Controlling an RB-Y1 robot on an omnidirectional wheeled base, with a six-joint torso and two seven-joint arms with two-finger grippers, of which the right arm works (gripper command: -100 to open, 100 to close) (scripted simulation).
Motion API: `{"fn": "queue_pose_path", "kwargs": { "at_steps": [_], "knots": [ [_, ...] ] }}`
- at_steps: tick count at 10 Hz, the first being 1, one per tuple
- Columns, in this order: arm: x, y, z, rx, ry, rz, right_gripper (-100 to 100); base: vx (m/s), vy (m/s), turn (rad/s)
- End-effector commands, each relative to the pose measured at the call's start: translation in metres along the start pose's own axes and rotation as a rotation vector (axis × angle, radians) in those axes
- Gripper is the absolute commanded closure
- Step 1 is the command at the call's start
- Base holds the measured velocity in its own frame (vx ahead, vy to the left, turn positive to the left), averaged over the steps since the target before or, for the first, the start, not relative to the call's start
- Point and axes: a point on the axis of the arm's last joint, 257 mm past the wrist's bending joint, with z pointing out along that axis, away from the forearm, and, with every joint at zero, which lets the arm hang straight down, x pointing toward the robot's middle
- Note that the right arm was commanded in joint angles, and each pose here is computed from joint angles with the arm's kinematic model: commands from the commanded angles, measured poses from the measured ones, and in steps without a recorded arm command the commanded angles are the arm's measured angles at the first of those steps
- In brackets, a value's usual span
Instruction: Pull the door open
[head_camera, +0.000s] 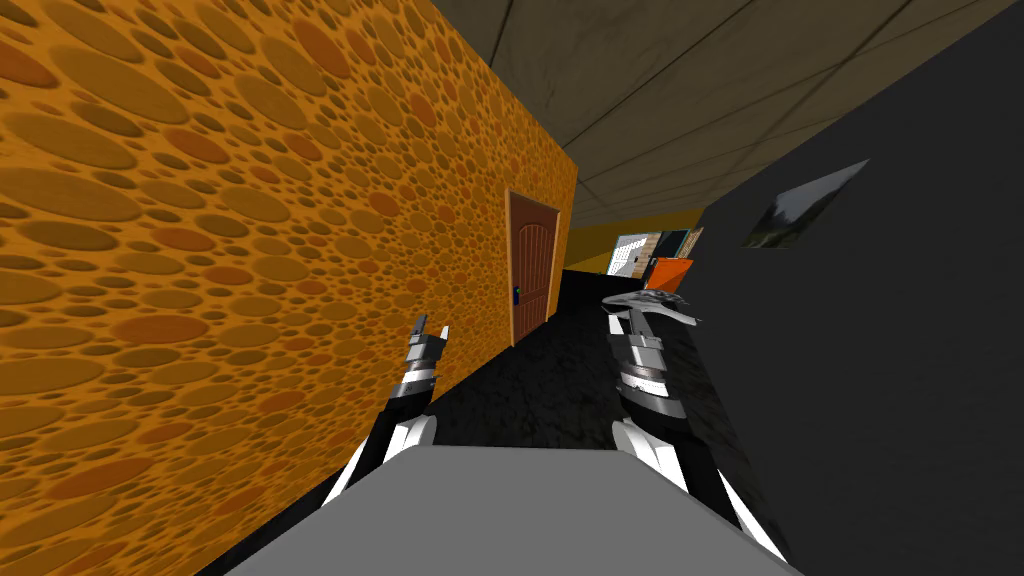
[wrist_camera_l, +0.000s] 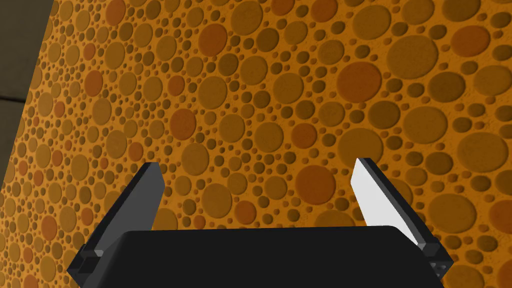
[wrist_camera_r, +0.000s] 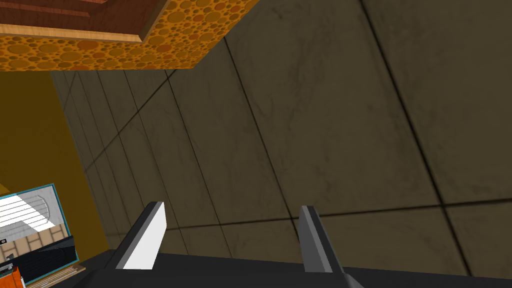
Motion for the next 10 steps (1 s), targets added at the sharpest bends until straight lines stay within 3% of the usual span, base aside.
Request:
{"fn": "queue_pose_path", "kwargs": {
  "at_steps": [1,10],
  "knots": [
    [0.006,-0.01,-0.0003,0.011,0.016,-0.017,-100,0.054,0.001,0.023],
    [0.039,-0.061,-0.003,0.061,0.103,-0.108,-100,0.085,-0.015,0.02]
  ]
}}
